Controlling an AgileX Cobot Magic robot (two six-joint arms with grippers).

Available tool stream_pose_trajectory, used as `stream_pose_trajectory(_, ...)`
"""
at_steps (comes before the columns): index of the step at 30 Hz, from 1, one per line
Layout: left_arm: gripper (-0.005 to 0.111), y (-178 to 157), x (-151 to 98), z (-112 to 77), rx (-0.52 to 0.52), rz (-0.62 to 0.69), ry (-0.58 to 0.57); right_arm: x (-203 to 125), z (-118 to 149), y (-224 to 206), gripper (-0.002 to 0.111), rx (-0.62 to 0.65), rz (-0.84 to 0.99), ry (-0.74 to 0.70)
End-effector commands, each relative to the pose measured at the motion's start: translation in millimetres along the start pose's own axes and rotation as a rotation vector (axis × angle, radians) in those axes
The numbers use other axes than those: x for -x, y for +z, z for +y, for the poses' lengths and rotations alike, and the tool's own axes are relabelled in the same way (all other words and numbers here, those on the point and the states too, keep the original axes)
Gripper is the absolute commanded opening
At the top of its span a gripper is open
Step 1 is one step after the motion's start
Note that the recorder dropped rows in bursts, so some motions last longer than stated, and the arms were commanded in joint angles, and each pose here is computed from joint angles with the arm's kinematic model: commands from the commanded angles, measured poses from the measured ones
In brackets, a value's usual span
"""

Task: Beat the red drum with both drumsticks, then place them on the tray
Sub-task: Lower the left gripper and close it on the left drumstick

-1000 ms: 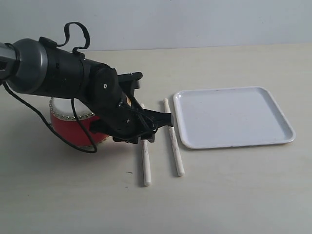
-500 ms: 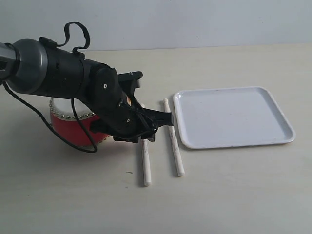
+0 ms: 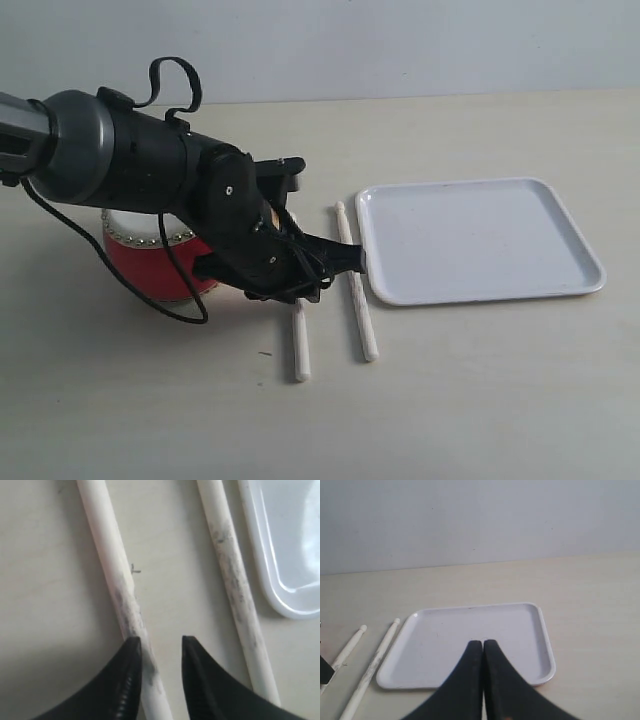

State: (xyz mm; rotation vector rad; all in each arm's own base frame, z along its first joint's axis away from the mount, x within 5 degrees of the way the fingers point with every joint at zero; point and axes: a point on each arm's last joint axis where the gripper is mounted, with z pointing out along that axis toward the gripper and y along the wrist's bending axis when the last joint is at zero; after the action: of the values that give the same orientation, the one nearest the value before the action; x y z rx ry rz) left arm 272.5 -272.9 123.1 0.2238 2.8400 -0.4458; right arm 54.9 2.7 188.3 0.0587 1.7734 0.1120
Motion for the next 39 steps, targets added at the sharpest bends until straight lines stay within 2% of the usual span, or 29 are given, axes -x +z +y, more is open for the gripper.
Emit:
stream_pose_trajectory(1,0.028,9.8,-2.0,1.4,0.012,0.014,-0.008,0.0,-0.2,-0.1,0.000,-0.002,-0.014,-0.004)
stream_pose_trajectory(22,0.028,23.5,-5.1,5.3,0.027,0.029,-0.009,-1.1,-0.3,0.0,0.000,-0.003,-0.003,-0.004)
stream_pose_trajectory(25,0.019,23.5,-5.1,5.3,0.027,0.029,-0.009,-1.1,-0.3,0.0,0.000,-0.003,-0.003,-0.004)
stream_pose_trajectory(27,0.004,23.5,-5.3,5.4,0.028,0.031,0.002,-1.1,-0.2,0.0,0.000,-0.002,-0.003,-0.002)
stream_pose_trajectory(28,0.000,23.5,-5.3,5.4,0.029,0.030,0.010,-1.1,-0.2,0.0,0.000,-0.002,-0.003,-0.002)
stream_pose_trajectory(39,0.000,20.0,-1.6,3.0,0.010,-0.004,0.026,-1.1,-0.2,0.0,0.000,-0.002,-0.003,-0.002)
